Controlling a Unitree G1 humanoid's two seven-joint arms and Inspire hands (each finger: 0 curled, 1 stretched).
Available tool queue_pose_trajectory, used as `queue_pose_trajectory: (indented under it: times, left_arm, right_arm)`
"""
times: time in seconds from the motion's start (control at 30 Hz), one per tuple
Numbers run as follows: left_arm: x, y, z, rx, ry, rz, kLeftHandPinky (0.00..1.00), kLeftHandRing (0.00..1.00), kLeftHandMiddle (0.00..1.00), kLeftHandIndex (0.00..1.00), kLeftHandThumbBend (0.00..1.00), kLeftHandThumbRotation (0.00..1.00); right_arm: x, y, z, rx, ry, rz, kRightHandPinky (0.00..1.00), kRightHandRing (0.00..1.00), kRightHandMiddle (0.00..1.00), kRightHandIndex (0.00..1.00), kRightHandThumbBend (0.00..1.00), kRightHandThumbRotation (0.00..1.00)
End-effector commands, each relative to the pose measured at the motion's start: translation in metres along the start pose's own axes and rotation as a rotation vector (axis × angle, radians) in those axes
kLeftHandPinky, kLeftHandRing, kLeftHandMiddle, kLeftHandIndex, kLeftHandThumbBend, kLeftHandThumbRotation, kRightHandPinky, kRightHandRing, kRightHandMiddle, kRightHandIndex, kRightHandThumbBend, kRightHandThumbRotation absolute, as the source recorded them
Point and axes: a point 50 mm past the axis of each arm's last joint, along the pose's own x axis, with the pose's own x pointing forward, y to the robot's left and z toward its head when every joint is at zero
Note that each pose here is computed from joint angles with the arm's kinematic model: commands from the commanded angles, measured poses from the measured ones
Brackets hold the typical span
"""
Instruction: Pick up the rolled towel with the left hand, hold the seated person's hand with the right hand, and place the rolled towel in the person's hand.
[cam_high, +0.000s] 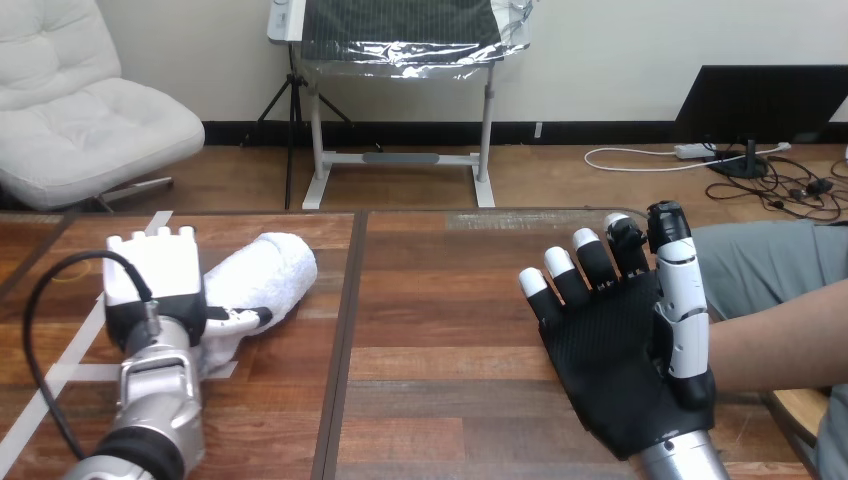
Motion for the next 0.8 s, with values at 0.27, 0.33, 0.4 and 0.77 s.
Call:
queue_pose_trajectory:
  times: [0.27, 0.33, 0.4, 0.77]
  left_arm:
    - [0.000, 0.001, -0.011, 0.010, 0.019, 0.034, 0.93, 0.97, 0.98, 0.96, 0.87, 0.73]
    - [-0.001, 0.000, -0.012, 0.017, 0.018, 0.036, 0.91, 0.96, 0.98, 0.96, 0.87, 0.72]
    - [-0.001, -0.001, -0.013, 0.032, 0.018, 0.025, 0.90, 0.95, 0.97, 0.95, 0.86, 0.71]
    - [-0.002, -0.005, -0.017, 0.055, 0.014, -0.041, 0.88, 0.93, 0.95, 0.94, 0.84, 0.72]
  right_arm:
    - [-0.021, 0.002, -0.007, 0.062, -0.019, -0.028, 0.12, 0.21, 0.30, 0.32, 0.54, 0.35]
    - [-0.021, 0.002, -0.006, 0.061, -0.018, -0.028, 0.12, 0.21, 0.30, 0.32, 0.54, 0.35]
    - [-0.022, 0.003, -0.005, 0.061, -0.012, -0.028, 0.12, 0.21, 0.30, 0.32, 0.53, 0.35]
    - [-0.024, 0.009, 0.000, 0.060, 0.002, -0.021, 0.13, 0.21, 0.31, 0.34, 0.53, 0.36]
